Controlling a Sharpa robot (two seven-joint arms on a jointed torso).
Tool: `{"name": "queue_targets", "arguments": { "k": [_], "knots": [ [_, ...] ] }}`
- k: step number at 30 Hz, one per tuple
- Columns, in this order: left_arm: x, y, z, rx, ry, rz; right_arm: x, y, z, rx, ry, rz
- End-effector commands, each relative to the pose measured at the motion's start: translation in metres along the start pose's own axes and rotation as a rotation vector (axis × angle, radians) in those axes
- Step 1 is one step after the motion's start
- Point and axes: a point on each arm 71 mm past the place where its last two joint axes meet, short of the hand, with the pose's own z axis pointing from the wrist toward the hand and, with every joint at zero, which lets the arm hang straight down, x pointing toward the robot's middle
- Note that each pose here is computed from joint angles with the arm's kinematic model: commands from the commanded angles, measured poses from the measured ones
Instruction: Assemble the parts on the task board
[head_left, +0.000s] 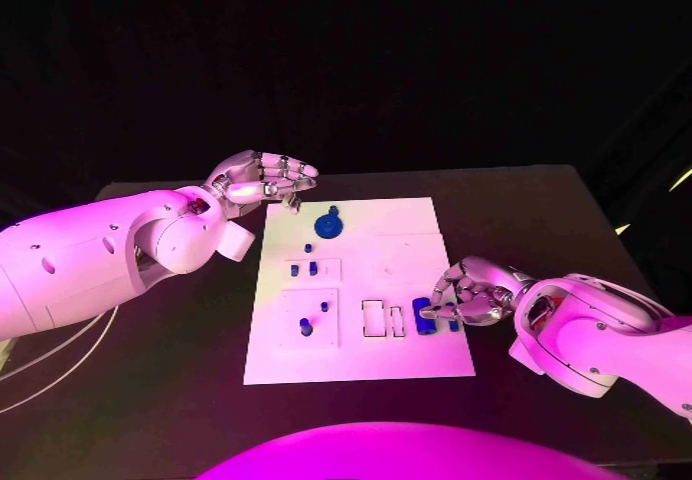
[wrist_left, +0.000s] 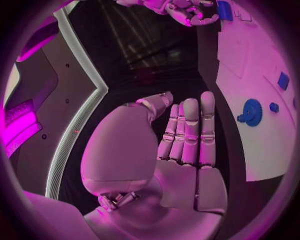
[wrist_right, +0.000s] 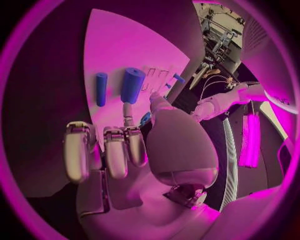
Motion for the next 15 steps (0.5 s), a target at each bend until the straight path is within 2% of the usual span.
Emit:
{"name": "queue_targets", "arguments": {
  "k": [1,6,15],
  "knots": [
    [0.0004,-0.001,0.0,0.011,0.005,-0.011,0.0002,0.0023,0.0015,0.01,-0.051,-0.035],
    [0.0001,-0.0008,-0.0002,0.009,0.005,-0.011,0.0031,0.0039,0.0037,0.012,-0.043,-0.044],
    [-0.0001,-0.0005,-0.0003,0.006,0.009,-0.012,0.0092,-0.0031,0.0098,0.068,0.013,-0.107]
  ]
}}
